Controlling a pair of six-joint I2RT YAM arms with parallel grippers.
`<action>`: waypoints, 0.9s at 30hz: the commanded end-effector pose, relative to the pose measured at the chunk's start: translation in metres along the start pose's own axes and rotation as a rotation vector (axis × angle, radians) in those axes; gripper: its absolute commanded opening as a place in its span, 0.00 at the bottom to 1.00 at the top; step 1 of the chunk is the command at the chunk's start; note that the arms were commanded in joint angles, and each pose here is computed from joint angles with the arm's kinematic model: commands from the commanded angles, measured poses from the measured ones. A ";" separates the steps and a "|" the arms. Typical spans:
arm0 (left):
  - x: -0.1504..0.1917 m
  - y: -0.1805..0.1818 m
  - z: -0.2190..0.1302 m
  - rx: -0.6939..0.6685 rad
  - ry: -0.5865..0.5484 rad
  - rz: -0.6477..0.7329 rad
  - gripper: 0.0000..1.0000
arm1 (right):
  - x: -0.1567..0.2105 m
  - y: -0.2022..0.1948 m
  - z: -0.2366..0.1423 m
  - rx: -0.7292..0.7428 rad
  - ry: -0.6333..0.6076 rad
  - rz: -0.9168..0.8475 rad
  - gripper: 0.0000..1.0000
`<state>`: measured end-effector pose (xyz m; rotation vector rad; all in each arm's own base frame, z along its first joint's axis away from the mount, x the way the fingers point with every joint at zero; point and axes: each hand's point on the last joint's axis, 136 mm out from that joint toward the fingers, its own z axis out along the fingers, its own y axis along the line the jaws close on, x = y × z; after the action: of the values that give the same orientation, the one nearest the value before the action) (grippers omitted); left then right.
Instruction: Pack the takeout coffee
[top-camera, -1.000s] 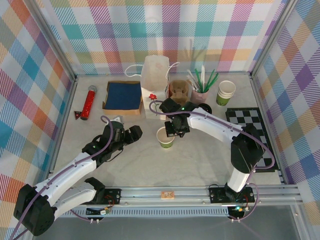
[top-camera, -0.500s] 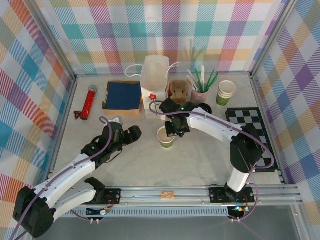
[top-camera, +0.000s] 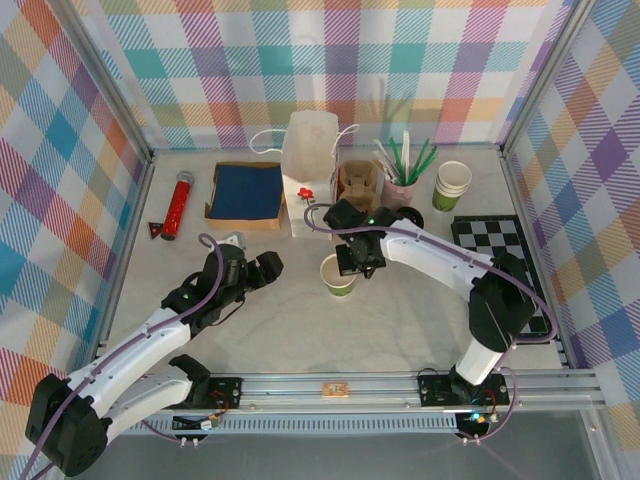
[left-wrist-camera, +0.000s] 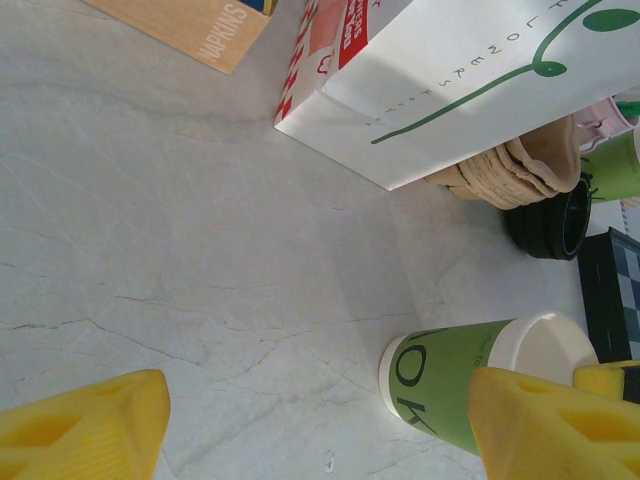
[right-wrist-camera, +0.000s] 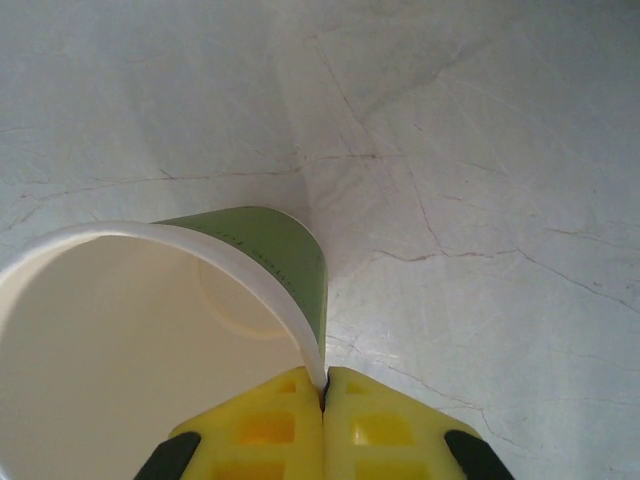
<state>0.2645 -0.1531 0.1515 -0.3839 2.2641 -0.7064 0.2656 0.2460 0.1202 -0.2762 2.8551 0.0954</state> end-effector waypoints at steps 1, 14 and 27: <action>-0.003 -0.001 -0.001 0.002 -0.008 0.008 0.78 | 0.006 -0.006 -0.005 0.013 -0.007 0.014 0.02; -0.010 -0.014 -0.004 0.027 -0.004 0.022 0.79 | 0.008 -0.015 -0.017 0.040 -0.019 0.031 0.31; -0.018 -0.024 -0.017 0.052 -0.021 0.053 0.79 | -0.026 -0.071 -0.062 0.061 -0.144 0.089 0.47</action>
<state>0.2679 -0.1563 0.1730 -0.3420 2.2338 -0.7171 0.2738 0.1980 0.1649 -0.1569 2.7693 0.0405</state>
